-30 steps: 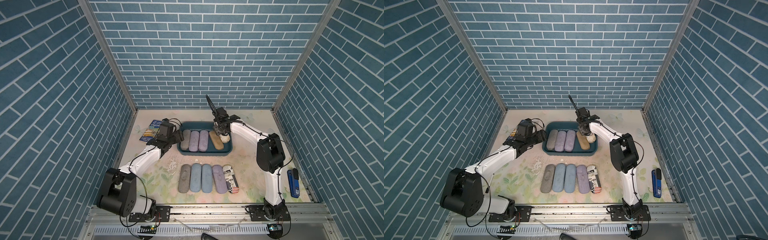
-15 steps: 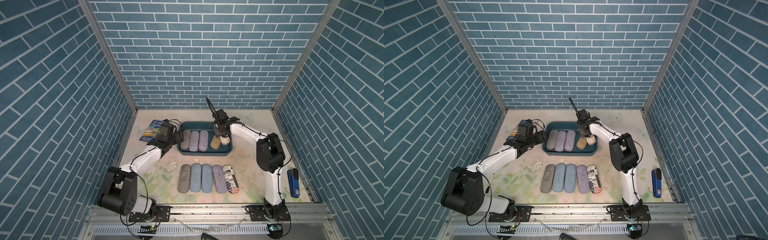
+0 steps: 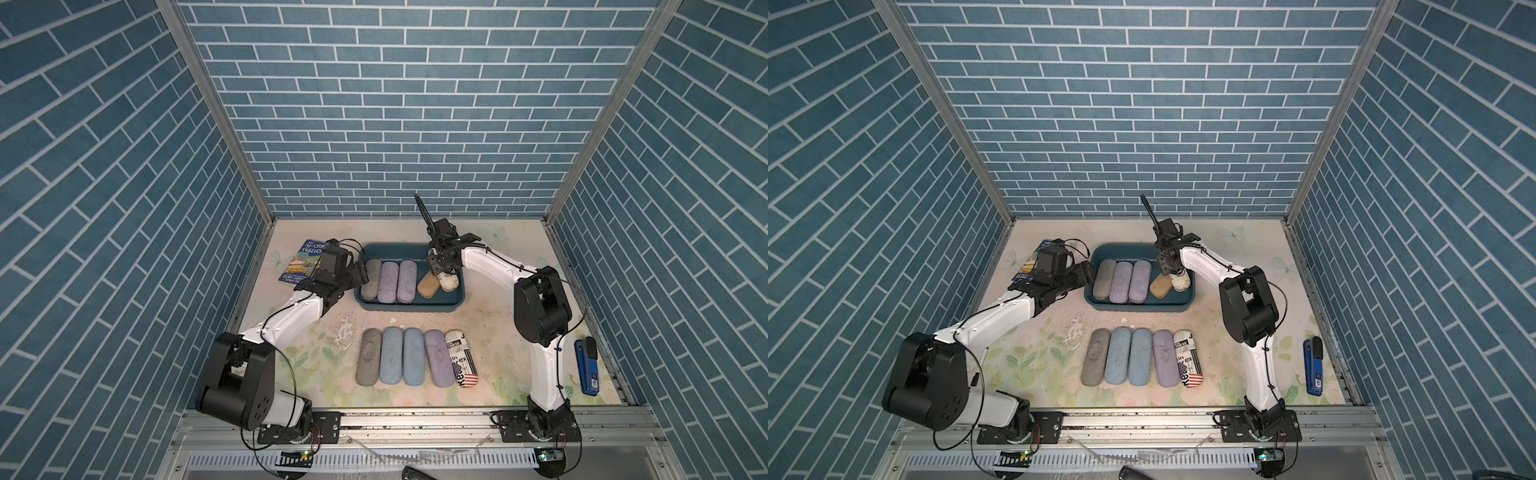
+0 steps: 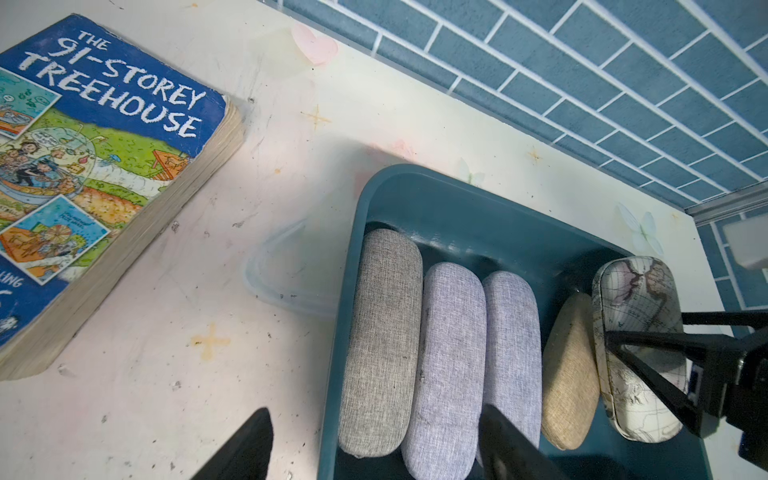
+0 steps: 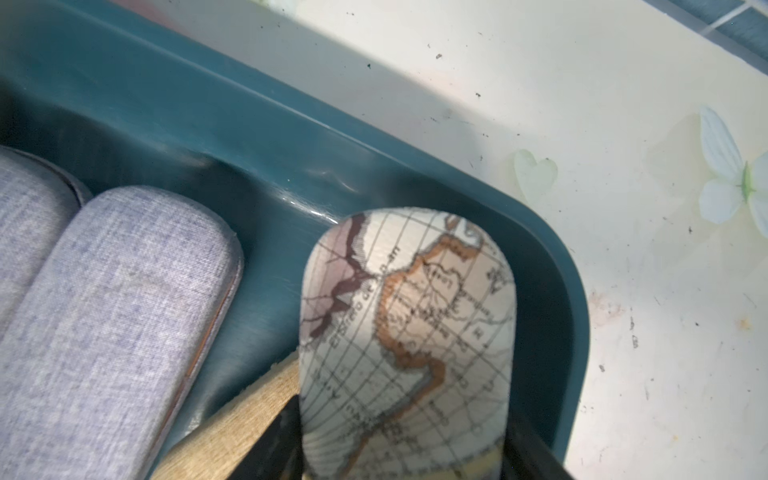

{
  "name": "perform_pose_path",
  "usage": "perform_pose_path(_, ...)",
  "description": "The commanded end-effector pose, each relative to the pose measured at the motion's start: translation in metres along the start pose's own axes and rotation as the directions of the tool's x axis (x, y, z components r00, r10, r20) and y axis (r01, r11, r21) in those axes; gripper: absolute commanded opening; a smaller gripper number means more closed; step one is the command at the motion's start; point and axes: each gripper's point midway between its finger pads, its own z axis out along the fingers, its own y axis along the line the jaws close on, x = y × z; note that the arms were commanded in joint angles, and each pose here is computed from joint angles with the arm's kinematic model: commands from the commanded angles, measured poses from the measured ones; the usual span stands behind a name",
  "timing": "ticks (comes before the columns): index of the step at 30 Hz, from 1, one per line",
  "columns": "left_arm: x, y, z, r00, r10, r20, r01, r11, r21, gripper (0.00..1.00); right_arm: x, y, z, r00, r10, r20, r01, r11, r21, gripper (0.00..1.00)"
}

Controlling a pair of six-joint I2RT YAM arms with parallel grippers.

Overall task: Put the glasses cases into the storage boxes
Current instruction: Adjust the glasses case in the storage box.

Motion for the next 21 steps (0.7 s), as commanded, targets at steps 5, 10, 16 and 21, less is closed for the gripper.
perform_pose_path(5, 0.008, 0.008, 0.003, 1.000, -0.001, -0.015, 0.001, 1.000, -0.016, 0.79, -0.010, 0.010, 0.012, 0.999, 0.032, 0.008, -0.031, 0.999, -0.035, 0.49)
perform_pose_path(10, 0.008, 0.008, 0.004, 1.000, 0.000, -0.015, 0.000, 1.000, -0.016, 0.79, -0.022, 0.015, 0.013, 0.999, 0.032, 0.030, -0.030, 0.998, -0.056, 0.50)
perform_pose_path(16, 0.005, 0.007, 0.002, 1.000, -0.001, -0.012, 0.001, 1.000, -0.015, 0.79, -0.021, 0.007, 0.006, 0.998, 0.052, 0.022, -0.051, 0.998, -0.024, 0.49)
perform_pose_path(21, 0.004, 0.005, 0.002, 1.000, 0.001, -0.011, -0.002, 1.000, -0.012, 0.79, -0.012, -0.007, -0.011, 0.992, 0.123, 0.020, -0.123, 0.992, 0.023, 0.49)
